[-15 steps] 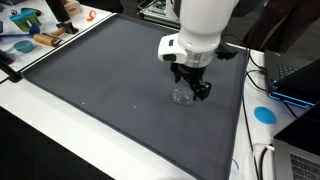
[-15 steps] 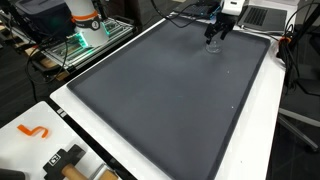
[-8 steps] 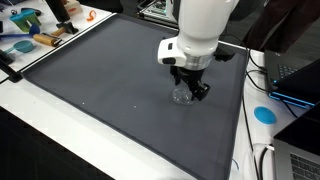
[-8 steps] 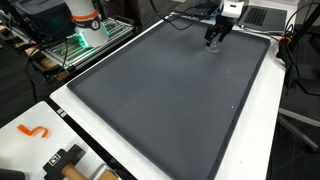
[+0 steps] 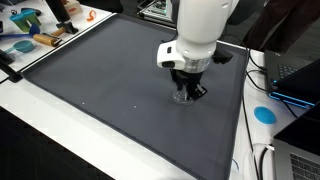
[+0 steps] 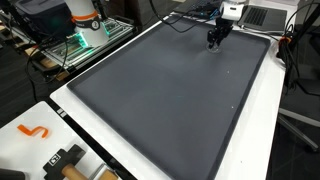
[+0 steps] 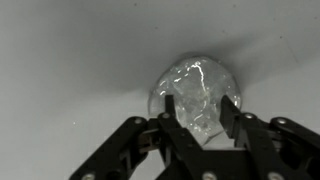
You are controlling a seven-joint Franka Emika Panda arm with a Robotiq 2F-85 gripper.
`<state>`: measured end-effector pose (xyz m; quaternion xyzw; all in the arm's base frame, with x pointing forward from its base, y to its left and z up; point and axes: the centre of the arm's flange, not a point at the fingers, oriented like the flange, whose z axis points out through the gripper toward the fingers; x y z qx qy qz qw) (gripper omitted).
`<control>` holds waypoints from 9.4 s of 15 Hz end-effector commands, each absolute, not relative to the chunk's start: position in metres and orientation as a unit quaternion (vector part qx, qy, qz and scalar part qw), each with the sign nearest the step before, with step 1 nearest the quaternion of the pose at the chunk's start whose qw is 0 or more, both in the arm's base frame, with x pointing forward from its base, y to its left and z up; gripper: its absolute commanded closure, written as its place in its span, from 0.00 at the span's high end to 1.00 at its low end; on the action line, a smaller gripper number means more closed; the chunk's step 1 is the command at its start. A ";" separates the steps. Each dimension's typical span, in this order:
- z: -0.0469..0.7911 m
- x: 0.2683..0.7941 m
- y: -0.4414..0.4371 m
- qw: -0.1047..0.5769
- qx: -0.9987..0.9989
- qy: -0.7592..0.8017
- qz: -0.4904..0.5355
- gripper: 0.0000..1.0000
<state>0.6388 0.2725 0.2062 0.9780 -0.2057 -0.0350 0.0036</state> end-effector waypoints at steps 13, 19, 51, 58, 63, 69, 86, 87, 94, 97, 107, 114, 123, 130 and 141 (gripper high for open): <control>0.213 0.639 0.268 0.003 0.980 -0.196 -0.022 0.01; 0.214 0.639 0.268 0.002 0.981 -0.192 -0.022 0.01; 0.348 0.603 0.259 -0.022 0.999 -0.012 0.024 1.00; 0.387 0.575 0.250 -0.030 0.997 0.050 0.045 1.00; 0.399 0.560 0.230 -0.060 0.992 0.091 0.057 1.00; 0.393 0.553 0.191 -0.119 0.984 0.111 0.069 1.00; 0.348 0.547 0.132 -0.199 0.967 0.117 0.103 1.00; 0.346 0.547 0.132 -0.200 0.967 0.115 0.104 1.00; 0.345 0.554 0.136 -0.209 0.966 0.106 0.108 1.00; 0.350 0.559 0.144 -0.206 0.967 0.105 0.107 1.00; 0.381 0.586 0.206 -0.144 0.984 0.051 0.095 1.00; 0.374 0.602 0.264 -0.047 0.996 0.020 0.073 1.00; 0.354 0.598 0.323 0.083 0.991 0.086 0.063 1.00; 0.344 0.578 0.358 0.147 0.974 0.150 0.081 1.00; 0.325 0.546 0.377 0.204 0.956 0.203 0.063 1.00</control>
